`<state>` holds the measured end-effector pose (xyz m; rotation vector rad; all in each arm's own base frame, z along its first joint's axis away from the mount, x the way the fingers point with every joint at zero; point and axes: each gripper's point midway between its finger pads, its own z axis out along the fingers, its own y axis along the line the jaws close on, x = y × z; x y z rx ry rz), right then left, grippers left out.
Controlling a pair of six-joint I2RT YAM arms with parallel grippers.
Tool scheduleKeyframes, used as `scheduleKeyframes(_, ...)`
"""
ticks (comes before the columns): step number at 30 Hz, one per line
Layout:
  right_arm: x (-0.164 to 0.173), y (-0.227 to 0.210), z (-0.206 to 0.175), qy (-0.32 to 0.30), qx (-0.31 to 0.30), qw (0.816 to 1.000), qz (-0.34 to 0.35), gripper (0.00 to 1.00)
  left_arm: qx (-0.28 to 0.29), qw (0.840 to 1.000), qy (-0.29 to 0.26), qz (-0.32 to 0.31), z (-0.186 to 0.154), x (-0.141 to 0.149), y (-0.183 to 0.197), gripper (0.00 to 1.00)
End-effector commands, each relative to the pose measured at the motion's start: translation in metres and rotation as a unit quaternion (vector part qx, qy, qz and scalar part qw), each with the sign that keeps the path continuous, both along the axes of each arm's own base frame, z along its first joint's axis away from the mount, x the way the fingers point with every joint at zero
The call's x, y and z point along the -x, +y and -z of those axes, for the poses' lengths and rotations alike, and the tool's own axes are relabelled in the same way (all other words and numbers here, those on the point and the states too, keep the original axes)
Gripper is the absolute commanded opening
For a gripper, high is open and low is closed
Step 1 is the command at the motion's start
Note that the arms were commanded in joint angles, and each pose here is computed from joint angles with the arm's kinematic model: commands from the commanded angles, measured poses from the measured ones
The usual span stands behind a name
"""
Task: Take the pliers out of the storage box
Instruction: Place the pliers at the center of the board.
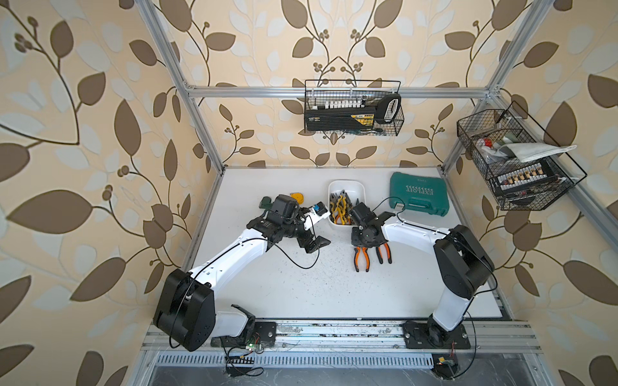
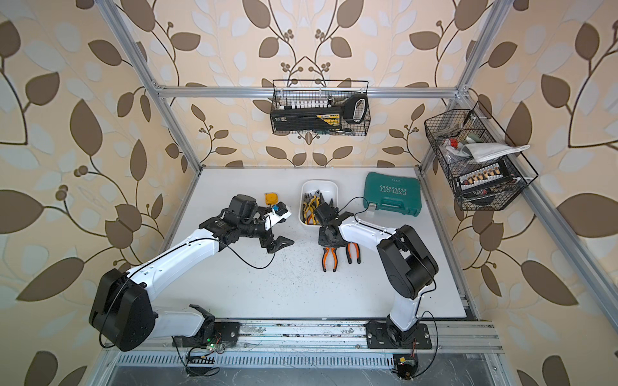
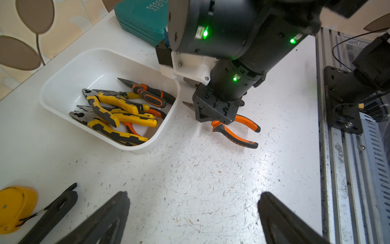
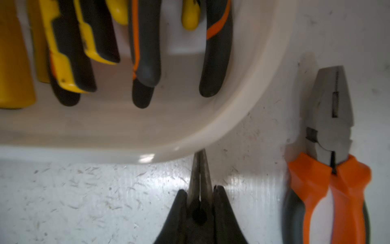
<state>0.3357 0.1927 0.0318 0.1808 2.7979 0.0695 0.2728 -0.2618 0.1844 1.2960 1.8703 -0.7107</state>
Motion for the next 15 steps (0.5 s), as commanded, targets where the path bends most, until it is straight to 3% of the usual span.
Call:
scheduleKeyframes(1,-0.017,0.002,-0.003,-0.02,0.015,1.0,-0.009,0.11,0.012,1.0,-0.01,-0.001,-0.013,0.003,-0.001,0.99)
scheduleKeyframes(8,-0.028,-0.007,0.005,-0.016,0.015,1.0,0.002,0.18,0.013,1.0,-0.011,-0.003,-0.014,-0.002,-0.003,0.99)
scheduleKeyframes(12,-0.025,-0.01,0.007,-0.008,0.013,1.0,0.007,0.38,0.013,1.0,-0.011,-0.004,-0.015,-0.003,-0.003,0.99)
scheduleKeyframes(15,-0.021,-0.014,0.002,-0.009,0.015,1.0,0.006,0.46,0.012,1.0,-0.012,-0.004,-0.013,-0.002,-0.003,0.99)
